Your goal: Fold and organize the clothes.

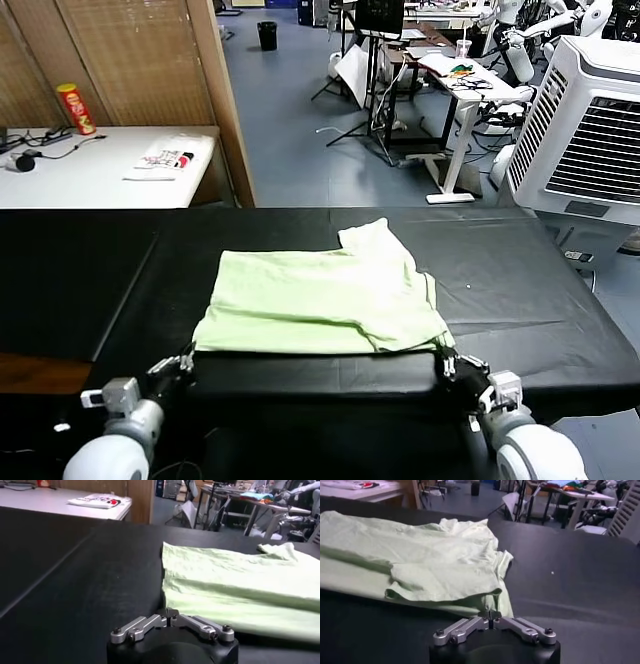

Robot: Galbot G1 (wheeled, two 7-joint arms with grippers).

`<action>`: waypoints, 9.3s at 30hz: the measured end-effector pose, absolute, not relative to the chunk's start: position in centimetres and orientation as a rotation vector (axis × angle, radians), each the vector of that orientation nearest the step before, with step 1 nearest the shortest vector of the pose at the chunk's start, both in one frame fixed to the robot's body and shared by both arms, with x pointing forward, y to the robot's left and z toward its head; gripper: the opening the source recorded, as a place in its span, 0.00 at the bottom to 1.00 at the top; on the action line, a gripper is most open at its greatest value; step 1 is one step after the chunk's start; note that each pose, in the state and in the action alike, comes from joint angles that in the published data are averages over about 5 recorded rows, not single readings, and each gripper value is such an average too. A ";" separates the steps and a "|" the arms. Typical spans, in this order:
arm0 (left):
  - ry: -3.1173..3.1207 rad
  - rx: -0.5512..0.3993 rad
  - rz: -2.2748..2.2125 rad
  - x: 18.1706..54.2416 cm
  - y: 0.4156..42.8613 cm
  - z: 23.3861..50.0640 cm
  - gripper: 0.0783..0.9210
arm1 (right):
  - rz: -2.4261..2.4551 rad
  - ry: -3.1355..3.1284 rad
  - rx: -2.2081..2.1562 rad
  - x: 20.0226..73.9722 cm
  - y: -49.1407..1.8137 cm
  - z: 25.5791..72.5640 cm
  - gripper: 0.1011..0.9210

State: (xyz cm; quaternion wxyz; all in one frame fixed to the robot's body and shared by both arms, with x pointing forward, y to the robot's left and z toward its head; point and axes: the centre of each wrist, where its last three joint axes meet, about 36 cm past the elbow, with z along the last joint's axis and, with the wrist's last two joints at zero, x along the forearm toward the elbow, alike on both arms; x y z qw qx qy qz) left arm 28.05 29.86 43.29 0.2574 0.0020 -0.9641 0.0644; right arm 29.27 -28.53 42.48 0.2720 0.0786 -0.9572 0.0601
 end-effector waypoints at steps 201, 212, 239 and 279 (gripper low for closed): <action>-2.562 -0.097 0.248 41.4 32.3 43.7 0.06 | 0.171 -2.615 0.203 48.7 -26.2 41.3 0.10; -2.663 -0.080 0.152 43.1 31.1 42.1 0.06 | 0.168 -2.704 0.149 49.3 -25.9 39.6 0.08; -2.771 -0.066 0.132 41.0 31.2 42.5 0.85 | 0.076 -2.824 0.191 41.4 -29.4 45.2 0.85; -2.691 0.160 -0.397 37.3 40.0 42.4 0.10 | 0.040 -2.856 0.173 38.4 -28.5 46.3 0.85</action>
